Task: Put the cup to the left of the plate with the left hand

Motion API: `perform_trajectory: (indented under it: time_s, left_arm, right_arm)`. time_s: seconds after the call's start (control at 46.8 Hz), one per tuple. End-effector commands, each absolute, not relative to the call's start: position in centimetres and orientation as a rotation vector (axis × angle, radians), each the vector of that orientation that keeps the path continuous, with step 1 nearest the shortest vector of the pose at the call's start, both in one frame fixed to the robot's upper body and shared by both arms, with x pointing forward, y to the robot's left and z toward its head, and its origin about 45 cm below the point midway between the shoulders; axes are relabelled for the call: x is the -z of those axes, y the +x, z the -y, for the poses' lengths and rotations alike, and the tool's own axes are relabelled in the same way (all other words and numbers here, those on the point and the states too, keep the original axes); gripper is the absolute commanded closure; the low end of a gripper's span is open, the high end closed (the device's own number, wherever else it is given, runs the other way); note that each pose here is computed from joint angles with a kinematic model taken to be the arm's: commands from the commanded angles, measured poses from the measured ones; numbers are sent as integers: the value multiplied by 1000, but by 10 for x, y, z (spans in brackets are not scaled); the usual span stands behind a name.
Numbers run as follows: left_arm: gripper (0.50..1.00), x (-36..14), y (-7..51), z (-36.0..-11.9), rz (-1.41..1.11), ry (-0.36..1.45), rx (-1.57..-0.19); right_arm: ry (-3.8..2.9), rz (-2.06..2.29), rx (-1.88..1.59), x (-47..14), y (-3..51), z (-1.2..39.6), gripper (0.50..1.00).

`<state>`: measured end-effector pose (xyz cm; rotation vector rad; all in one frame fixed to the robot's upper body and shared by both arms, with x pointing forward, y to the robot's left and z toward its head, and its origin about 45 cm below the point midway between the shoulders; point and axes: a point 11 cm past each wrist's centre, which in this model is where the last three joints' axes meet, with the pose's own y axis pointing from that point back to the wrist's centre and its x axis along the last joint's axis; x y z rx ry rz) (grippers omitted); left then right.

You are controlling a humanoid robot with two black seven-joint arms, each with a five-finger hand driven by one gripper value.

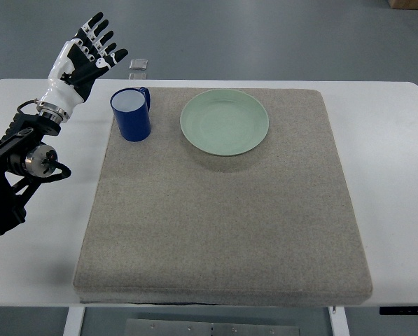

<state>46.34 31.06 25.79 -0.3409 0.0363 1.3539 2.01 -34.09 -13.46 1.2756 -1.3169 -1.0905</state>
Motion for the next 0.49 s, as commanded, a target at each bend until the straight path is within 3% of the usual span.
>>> perform_trajectory:
  time_s: [0.0,0.471]
  left_arm:
    - [506,-267,469,-314,-68,-386,-1373]
    - [504,-271,491,-340,-433,-558,-1549]
  right_arm:
    - [1276,1316,1091,135,20,341,566]
    - [1275,1318,1090,135,20,341,566]
